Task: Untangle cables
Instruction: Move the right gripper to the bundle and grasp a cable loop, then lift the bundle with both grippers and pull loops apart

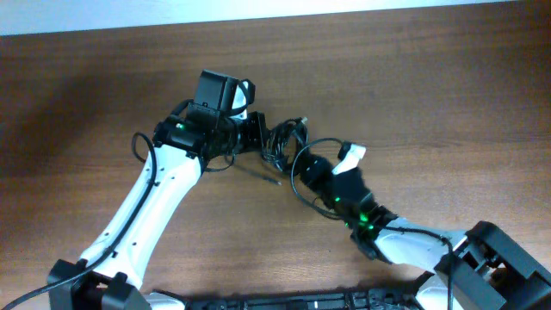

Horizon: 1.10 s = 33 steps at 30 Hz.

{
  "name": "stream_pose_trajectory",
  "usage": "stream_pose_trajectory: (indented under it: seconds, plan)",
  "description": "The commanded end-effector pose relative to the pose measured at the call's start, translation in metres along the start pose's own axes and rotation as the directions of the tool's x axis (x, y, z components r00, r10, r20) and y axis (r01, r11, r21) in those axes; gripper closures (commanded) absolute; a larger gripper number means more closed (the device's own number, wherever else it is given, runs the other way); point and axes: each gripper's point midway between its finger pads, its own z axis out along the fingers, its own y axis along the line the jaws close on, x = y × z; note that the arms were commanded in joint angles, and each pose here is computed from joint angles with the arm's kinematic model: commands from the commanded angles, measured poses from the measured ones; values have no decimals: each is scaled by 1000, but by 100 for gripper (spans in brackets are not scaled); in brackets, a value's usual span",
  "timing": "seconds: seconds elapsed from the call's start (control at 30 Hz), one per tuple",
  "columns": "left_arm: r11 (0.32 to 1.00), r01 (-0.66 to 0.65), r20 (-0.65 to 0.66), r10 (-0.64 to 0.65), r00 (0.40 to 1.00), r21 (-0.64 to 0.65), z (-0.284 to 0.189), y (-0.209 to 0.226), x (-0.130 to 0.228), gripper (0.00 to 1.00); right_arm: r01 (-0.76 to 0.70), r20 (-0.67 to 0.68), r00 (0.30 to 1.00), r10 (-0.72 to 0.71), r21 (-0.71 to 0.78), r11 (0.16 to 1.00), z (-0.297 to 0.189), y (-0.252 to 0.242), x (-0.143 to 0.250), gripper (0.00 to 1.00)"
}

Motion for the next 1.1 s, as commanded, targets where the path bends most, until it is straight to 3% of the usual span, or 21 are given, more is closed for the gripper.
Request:
stream_pose_trajectory:
  seconds: [0.0, 0.03, 0.07, 0.1, 0.17, 0.2, 0.37, 0.43, 0.53, 0.63, 0.73, 0.8, 0.87, 0.9, 0.97, 1.07]
  plan:
    - [971, -178, 29, 185, 982, -160, -12, 22, -6, 80, 431, -47, 893, -448, -198, 880, -5, 32, -4, 96]
    - [955, -170, 43, 186, 982, -245, -15, 36, -11, 68, 456, -58, 876, -480, -228, 860, -8, 33, -7, 96]
    - [932, -159, 63, 190, 980, -326, -20, 50, -17, 46, 477, -78, 854, -514, -275, 835, -11, 34, -8, 96]
    - [920, -153, 74, 192, 979, -360, -23, 57, -20, 32, 486, -94, 840, -535, -309, 818, -14, 34, -8, 96]
    - [902, -274, 52, 307, 950, -333, -22, 52, -26, 11, 517, -119, 785, -608, -413, 750, -25, 33, -12, 96]
    - [900, -337, 42, 362, 931, -278, -20, 44, -26, 9, 522, -119, 775, -621, -432, 735, -28, 32, -14, 96]
    - [799, -596, 106, 588, 802, 79, -24, -1, -20, 12, 550, -106, 711, -695, -532, 644, -44, 30, -20, 96]
    - [710, -674, 190, 647, 739, 204, -35, -14, -19, 13, 547, -108, 709, -696, -538, 641, -44, 31, -19, 96]
    - [597, -751, 287, 694, 660, 283, -48, -24, -17, 13, 564, -94, 696, -711, -541, 624, -44, 31, -19, 96]
    - [590, -750, 297, 690, 660, 297, -50, -26, -17, 13, 538, -111, 684, -721, -590, 602, -51, 35, -11, 96]
    - [542, -764, 326, 694, 642, 351, -54, -37, -9, 15, 548, -93, 644, -759, -636, 543, -56, 37, -4, 96]
    - [542, -761, 308, 701, 643, 356, -50, -37, -4, 16, 573, -71, 660, -748, -596, 563, -51, 37, -12, 96]
    - [572, -741, 255, 703, 664, 352, -46, -30, 3, 16, 563, -80, 728, -681, -497, 660, -40, 31, -29, 96]
    - [607, -717, 214, 693, 689, 343, -43, -24, 6, 16, 536, -89, 764, -639, -463, 706, -37, 30, -34, 96]
    - [675, -665, 137, 662, 737, 320, -39, -12, 11, 26, 498, -93, 807, -584, -425, 756, -33, 28, -42, 96]
    - [742, -590, 83, 598, 797, 320, -37, -7, 15, 29, 495, -91, 811, -578, -418, 761, -33, 28, -43, 96]
